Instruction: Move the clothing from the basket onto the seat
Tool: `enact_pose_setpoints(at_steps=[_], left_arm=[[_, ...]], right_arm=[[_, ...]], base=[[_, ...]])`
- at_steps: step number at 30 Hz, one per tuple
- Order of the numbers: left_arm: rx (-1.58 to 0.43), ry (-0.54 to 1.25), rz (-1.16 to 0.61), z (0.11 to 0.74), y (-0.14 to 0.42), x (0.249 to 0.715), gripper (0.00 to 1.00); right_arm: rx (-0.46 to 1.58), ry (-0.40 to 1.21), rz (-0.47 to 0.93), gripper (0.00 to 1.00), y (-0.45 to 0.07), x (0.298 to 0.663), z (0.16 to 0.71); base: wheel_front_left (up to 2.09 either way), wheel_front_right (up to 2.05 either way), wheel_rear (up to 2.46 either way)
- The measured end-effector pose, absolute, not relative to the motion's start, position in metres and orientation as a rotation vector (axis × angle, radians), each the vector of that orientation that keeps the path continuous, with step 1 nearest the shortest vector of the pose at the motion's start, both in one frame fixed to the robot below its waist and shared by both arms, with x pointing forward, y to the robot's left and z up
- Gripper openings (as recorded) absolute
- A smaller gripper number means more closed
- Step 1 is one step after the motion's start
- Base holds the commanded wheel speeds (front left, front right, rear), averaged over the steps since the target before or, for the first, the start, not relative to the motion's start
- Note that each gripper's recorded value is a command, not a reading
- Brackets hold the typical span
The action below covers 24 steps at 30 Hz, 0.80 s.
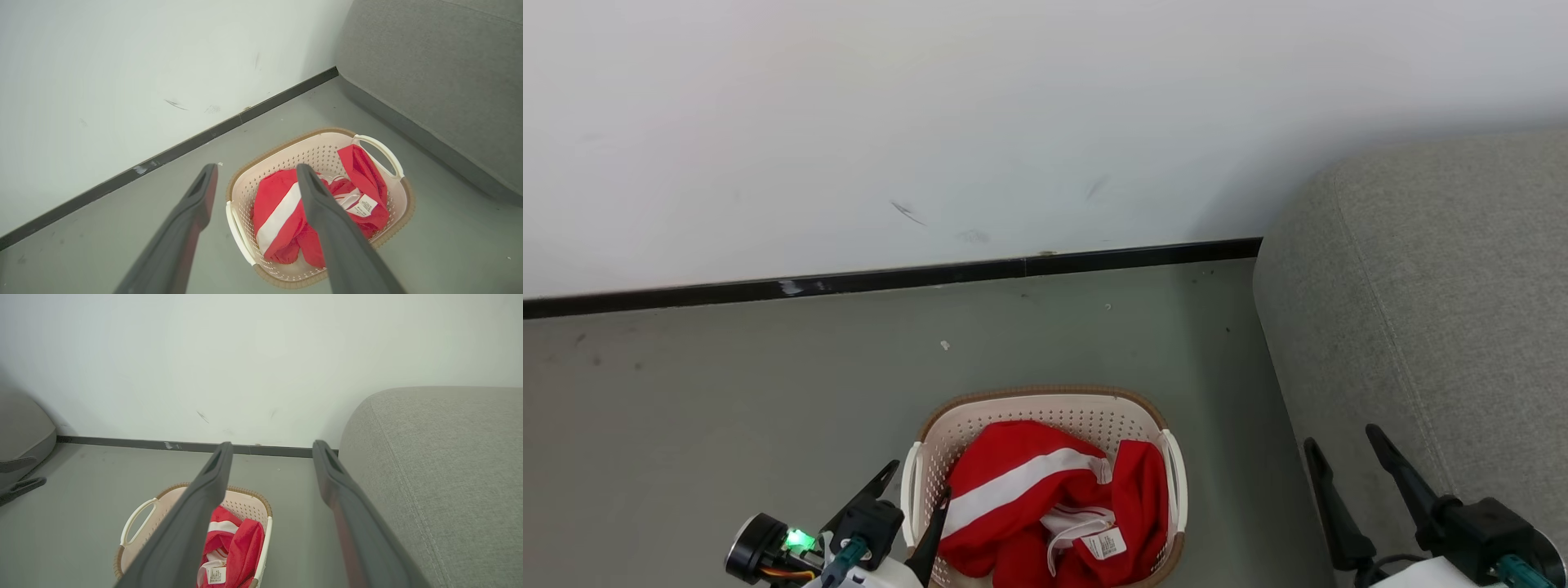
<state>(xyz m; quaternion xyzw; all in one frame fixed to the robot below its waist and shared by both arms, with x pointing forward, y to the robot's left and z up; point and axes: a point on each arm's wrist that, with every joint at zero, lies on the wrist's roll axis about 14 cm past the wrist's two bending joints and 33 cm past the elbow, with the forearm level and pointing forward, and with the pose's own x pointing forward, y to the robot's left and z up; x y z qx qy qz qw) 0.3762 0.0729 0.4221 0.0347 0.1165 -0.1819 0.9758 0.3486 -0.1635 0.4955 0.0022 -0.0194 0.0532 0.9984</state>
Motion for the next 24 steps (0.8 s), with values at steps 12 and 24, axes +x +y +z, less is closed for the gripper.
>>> enact_pose_setpoints(at_steps=[12, 24], left_arm=[[0.106, 0.307, -0.460, 0.395, 0.049, 0.390, 1.00], [0.145, 0.336, -0.525, 0.374, 0.032, 0.417, 1.00]], right_arm=[[-0.010, -0.024, 0.072, 1.00, -0.175, 0.358, 0.491], [-0.015, -0.046, 0.053, 1.00, -0.182, 0.384, 0.494]], base=[[0.00, 0.00, 0.00], [0.00, 0.00, 0.00]])
